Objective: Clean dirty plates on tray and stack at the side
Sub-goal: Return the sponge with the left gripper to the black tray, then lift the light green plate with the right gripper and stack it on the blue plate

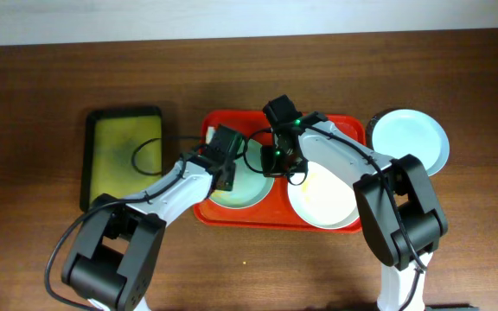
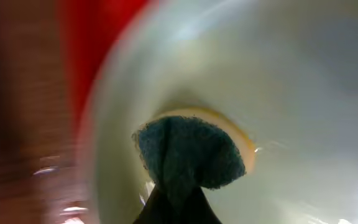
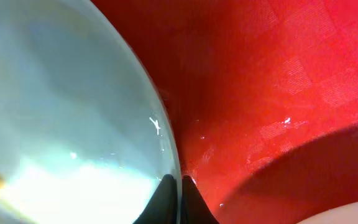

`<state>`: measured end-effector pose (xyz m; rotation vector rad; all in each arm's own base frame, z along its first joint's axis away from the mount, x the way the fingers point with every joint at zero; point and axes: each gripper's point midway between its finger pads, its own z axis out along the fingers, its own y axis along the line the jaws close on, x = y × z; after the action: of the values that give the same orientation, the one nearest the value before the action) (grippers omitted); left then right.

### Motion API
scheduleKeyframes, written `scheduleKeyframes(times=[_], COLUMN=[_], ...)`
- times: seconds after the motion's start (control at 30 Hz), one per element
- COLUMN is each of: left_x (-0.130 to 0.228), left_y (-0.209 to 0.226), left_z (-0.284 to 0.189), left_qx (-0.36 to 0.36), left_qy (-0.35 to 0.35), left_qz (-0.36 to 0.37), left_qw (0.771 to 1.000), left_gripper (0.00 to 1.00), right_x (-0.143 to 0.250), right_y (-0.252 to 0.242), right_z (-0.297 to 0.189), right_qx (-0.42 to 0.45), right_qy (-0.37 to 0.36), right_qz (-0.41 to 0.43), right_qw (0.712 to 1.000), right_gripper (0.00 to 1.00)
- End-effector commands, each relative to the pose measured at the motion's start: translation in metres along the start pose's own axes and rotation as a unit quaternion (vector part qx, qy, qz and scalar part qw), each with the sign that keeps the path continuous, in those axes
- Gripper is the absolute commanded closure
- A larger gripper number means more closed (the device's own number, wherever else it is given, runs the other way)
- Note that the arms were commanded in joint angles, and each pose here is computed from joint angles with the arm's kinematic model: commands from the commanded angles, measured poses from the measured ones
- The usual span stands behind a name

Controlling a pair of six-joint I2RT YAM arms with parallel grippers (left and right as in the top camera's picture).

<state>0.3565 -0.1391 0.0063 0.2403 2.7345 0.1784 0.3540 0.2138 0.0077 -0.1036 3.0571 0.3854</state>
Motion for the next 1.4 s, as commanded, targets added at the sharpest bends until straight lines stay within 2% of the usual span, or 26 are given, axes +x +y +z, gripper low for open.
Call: scheduleKeyframes(times=[0.0, 0.03, 0.1, 0.17, 0.2, 0.27, 0.33, 0.4, 0.43, 0.53, 0.57, 0.63, 0.73, 0.8, 0.87, 0.97, 1.03, 1.1, 1.13, 1.2, 1.27, 1.37], left_x=[0.002, -0.008, -0.027, -0.031, -0.03, -0.024, -0.005, 0.016, 0.021, 0.01, 0.001, -0.012, -0.038, -0.052, -0.054, -0.039, -0.031, -0.026, -0.022, -0.019, -0.018, -0.018], left_y=[0.055, 0.051, -0.001, -0.055, -0.07, -0.082, -0.077, -0.038, -0.004, 0.036, 0.042, 0.043, 0.05, 0.054, 0.063, 0.086, 0.104, 0.117, 0.125, 0.13, 0.13, 0.13], left_z=[0.017, 0.018, 0.023, 0.013, 0.007, 0.002, 0.006, 0.02, 0.021, 0.001, -0.009, -0.027, -0.074, -0.107, -0.121, -0.115, -0.109, -0.106, -0.104, -0.103, -0.103, -0.103], left_qx=[-0.15, -0.14, 0.01, 0.164, 0.21, 0.245, 0.233, 0.121, 0.025, -0.076, -0.088, -0.079, -0.05, 0.007, 0.052, 0.052, 0.064, 0.06, 0.053, 0.056, 0.056, 0.056], left_qy=[-0.031, -0.052, -0.07, -0.061, -0.054, -0.038, -0.011, 0.025, 0.029, -0.002, -0.023, -0.052, -0.122, -0.159, -0.16, -0.123, -0.102, -0.091, -0.085, -0.079, -0.077, -0.077], left_qz=[-0.041, -0.051, -0.066, -0.058, -0.053, -0.048, 0.005, 0.008, 0.014, -0.022, -0.035, -0.049, -0.12, -0.152, -0.175, -0.203, -0.233, -0.252, -0.262, -0.27, -0.27, -0.27], left_qw=[0.987, 0.988, 0.995, 0.983, 0.975, 0.968, 0.972, 0.992, 0.999, 0.997, 0.995, 0.994, 0.984, 0.976, 0.97, 0.97, 0.965, 0.962, 0.96, 0.958, 0.958, 0.958], left_gripper=[1.0, 1.0, 1.0, 1.0, 1.0, 1.0, 1.0, 1.0, 1.0, 1.0, 1.0, 1.0, 1.0, 1.0, 1.0, 1.0, 1.0, 1.0, 1.0, 1.0, 1.0, 1.0], right_x=[0.005, 0.005, 0.005, 0.005, 0.005, 0.005, 0.005, 0.005, 0.005, 0.005, 0.005, 0.005, 0.01, 0.011, 0.009, 0.004, -0.004, -0.006, -0.01, -0.012, -0.013, -0.01], right_y=[-0.01, -0.01, -0.01, -0.01, -0.01, -0.01, -0.01, -0.01, -0.01, -0.01, -0.01, -0.01, -0.009, -0.008, 0.005, 0.023, 0.03, 0.036, 0.043, 0.056, 0.059, 0.067], right_z=[0.007, 0.007, 0.007, 0.007, 0.007, 0.007, 0.007, 0.007, 0.007, 0.007, 0.007, 0.007, 0.007, 0.003, -0.012, -0.057, -0.119, -0.158, -0.186, -0.21, -0.23, -0.264], right_qx=[0.021, 0.021, 0.021, 0.021, 0.021, 0.021, 0.021, 0.021, 0.021, 0.021, 0.021, 0.021, 0.017, 0.016, 0.005, 0.052, 0.178, 0.25, 0.301, 0.357, 0.416, 0.516], right_qy=[0.01, 0.01, 0.01, 0.009, 0.01, 0.01, 0.01, 0.01, 0.01, 0.01, 0.01, 0.01, 0.019, 0.019, 0.001, -0.071, -0.174, -0.226, -0.258, -0.285, -0.312, -0.332], right_qz=[-0.002, -0.002, -0.002, -0.001, -0.002, -0.002, -0.001, -0.001, -0.001, -0.002, -0.001, -0.002, -0.001, -0.001, -0.015, -0.059, -0.108, -0.131, -0.166, -0.228, -0.25, -0.298], right_qw=[1.0, 1.0, 1.0, 1.0, 1.0, 1.0, 1.0, 1.0, 1.0, 1.0, 1.0, 1.0, 1.0, 1.0, 1.0, 0.994, 0.962, 0.932, 0.903, 0.86, 0.817, 0.731], right_gripper=[0.96, 0.96, 0.96, 0.96, 0.96, 0.96, 0.96, 0.96, 0.96, 0.96, 0.96, 0.96, 0.96, 0.96, 0.96, 0.96, 0.96, 0.96, 0.96, 0.96, 0.96, 0.96])
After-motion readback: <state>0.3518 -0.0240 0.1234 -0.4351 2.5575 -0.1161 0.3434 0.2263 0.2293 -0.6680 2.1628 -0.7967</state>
